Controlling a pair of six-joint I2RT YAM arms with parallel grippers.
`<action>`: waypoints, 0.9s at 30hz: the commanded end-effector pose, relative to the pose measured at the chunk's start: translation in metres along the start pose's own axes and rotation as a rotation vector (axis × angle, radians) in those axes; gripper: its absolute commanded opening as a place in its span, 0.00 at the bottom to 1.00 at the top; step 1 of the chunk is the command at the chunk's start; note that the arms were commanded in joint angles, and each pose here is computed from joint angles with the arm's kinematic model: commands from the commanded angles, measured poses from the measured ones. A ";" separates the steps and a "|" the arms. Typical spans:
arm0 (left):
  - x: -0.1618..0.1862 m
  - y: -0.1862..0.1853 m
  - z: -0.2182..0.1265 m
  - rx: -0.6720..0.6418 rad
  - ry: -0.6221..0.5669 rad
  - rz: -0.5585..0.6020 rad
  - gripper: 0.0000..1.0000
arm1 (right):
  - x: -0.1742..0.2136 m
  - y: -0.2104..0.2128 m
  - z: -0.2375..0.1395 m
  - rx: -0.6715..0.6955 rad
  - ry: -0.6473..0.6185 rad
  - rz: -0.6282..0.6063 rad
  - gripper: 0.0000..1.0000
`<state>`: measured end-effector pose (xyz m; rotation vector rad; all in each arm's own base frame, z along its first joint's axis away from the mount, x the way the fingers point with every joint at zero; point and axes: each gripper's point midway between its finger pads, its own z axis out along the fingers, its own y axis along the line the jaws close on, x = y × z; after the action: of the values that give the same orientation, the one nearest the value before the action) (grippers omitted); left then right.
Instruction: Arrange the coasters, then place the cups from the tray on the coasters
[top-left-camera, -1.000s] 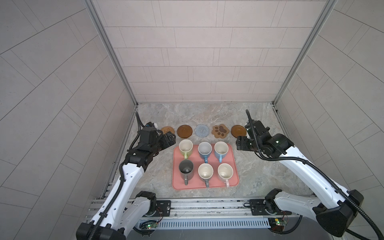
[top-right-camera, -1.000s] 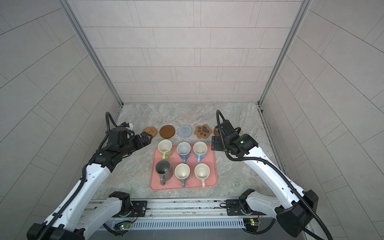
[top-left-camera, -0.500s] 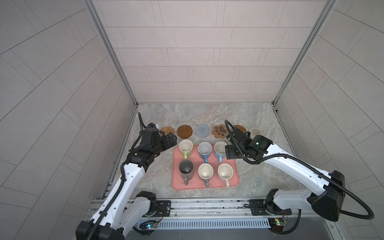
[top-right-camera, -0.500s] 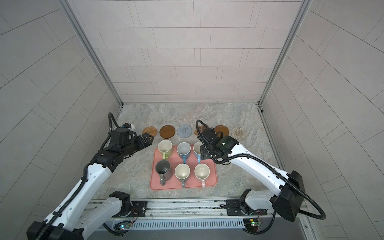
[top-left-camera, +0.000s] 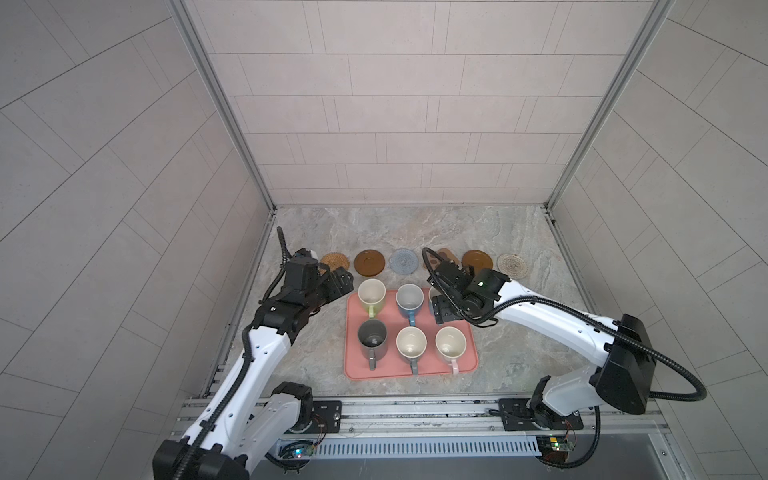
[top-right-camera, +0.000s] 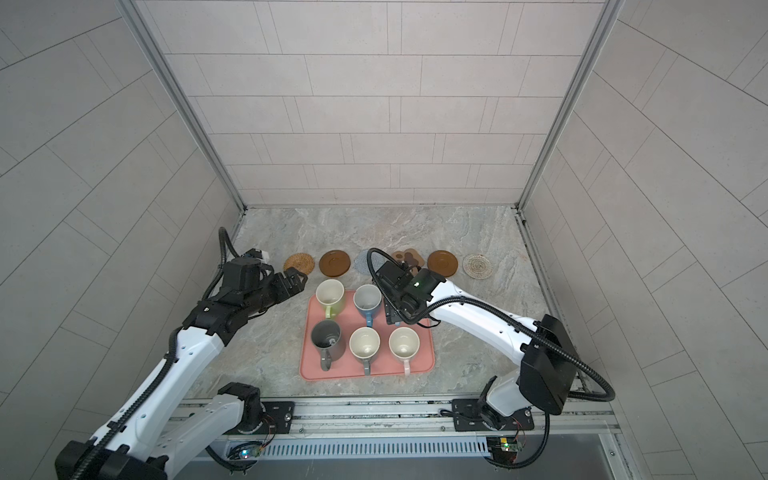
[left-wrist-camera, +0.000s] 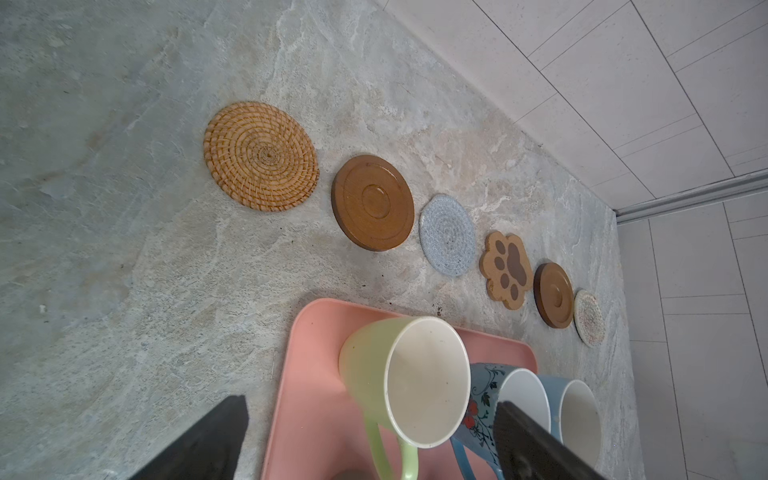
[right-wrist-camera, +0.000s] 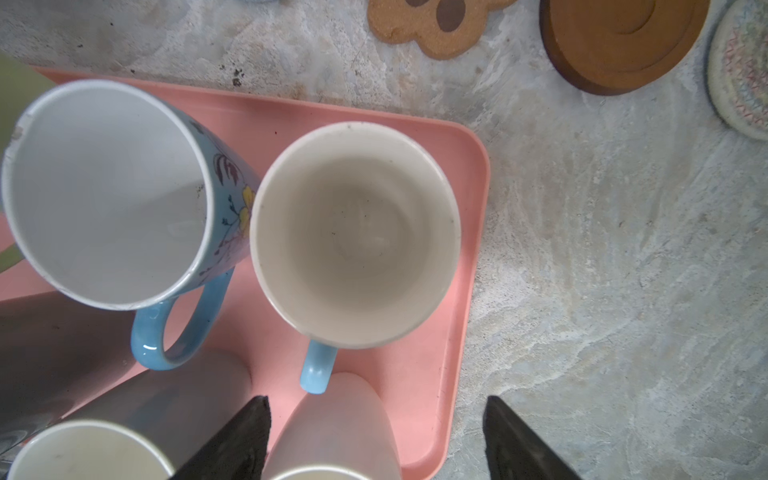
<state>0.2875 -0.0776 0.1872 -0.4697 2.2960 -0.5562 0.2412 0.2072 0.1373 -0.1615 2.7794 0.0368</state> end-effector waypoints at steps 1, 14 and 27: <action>-0.001 -0.001 -0.001 0.003 -0.010 -0.008 1.00 | 0.003 0.002 0.003 0.022 0.020 -0.005 0.82; 0.007 0.007 0.000 -0.008 -0.007 -0.025 1.00 | 0.008 -0.006 0.023 0.116 0.045 -0.014 0.82; 0.011 0.008 0.000 -0.005 0.000 -0.037 1.00 | 0.006 -0.013 0.037 0.162 0.059 -0.031 0.80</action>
<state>0.2810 -0.0760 0.1801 -0.5029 2.2937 -0.5646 0.2463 0.2031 0.0993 -0.1843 2.8363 -0.1528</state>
